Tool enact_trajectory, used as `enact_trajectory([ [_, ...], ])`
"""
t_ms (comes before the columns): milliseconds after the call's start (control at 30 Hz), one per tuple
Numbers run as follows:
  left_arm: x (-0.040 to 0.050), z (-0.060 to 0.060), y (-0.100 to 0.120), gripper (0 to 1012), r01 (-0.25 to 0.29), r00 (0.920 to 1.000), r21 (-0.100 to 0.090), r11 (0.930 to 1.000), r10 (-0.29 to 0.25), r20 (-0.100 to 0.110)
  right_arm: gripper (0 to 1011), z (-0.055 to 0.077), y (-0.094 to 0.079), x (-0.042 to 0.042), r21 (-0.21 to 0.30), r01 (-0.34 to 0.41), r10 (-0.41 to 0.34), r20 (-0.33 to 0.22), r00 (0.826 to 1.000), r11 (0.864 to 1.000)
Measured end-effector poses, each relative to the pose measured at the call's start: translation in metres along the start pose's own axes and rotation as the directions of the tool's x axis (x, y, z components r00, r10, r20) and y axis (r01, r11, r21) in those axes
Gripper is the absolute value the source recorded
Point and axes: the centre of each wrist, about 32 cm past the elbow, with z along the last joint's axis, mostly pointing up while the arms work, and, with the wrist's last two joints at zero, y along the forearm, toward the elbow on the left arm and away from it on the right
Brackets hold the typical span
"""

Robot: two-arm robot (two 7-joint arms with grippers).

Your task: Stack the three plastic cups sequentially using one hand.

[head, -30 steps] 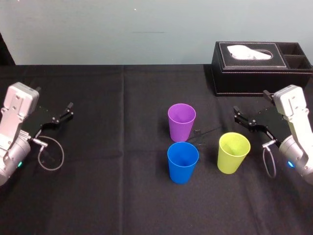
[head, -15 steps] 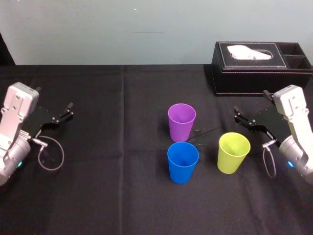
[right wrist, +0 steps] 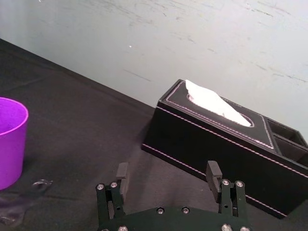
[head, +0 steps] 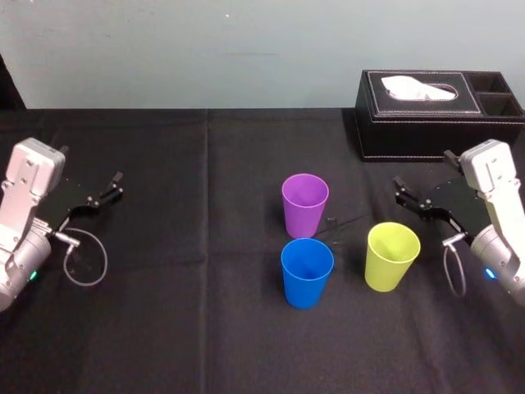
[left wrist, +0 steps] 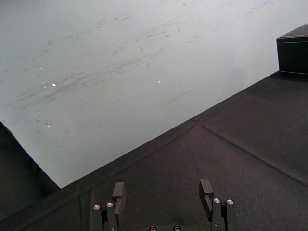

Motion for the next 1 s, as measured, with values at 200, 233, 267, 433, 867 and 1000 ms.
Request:
enact_trajectory([
  [200, 0.0, 0.0, 0.0, 1011, 0.0, 1.0, 0.0, 1.0, 0.0, 0.0, 1000, 0.008, -0.011, 0.0109, -0.01, 0.0, -0.001, -0.025, 1.0, 1.0],
  [233, 0.0, 0.0, 0.0, 1011, 0.0, 1.0, 0.0, 1.0, 0.0, 0.0, 1000, 0.01, -0.013, 0.0129, -0.01, -0.001, 0.0, -0.031, 1.0, 1.0],
  [267, 0.0, 0.0, 0.0, 1011, 0.0, 1.0, 0.0, 1.0, 0.0, 0.0, 1000, 0.011, -0.015, 0.0151, -0.011, -0.001, 0.001, -0.037, 0.999, 1.0],
  [433, 0.0, 0.0, 0.0, 1011, 0.0, 1.0, 0.0, 1.0, 0.0, 0.0, 1000, 0.019, -0.033, 0.0285, -0.007, -0.022, 0.021, -0.079, 0.997, 1.0],
  [867, 0.0, 0.0, 0.0, 1011, 0.0, 1.0, 0.0, 1.0, 0.0, 0.0, 1000, 0.033, -0.076, 0.0482, -0.016, -0.131, 0.129, -0.082, 0.988, 0.991],
  [1000, 0.0, 0.0, 0.0, 1011, 0.0, 1.0, 0.0, 1.0, 0.0, 0.0, 1000, 0.034, -0.086, 0.0505, -0.008, -0.176, 0.174, -0.088, 0.981, 0.984],
])
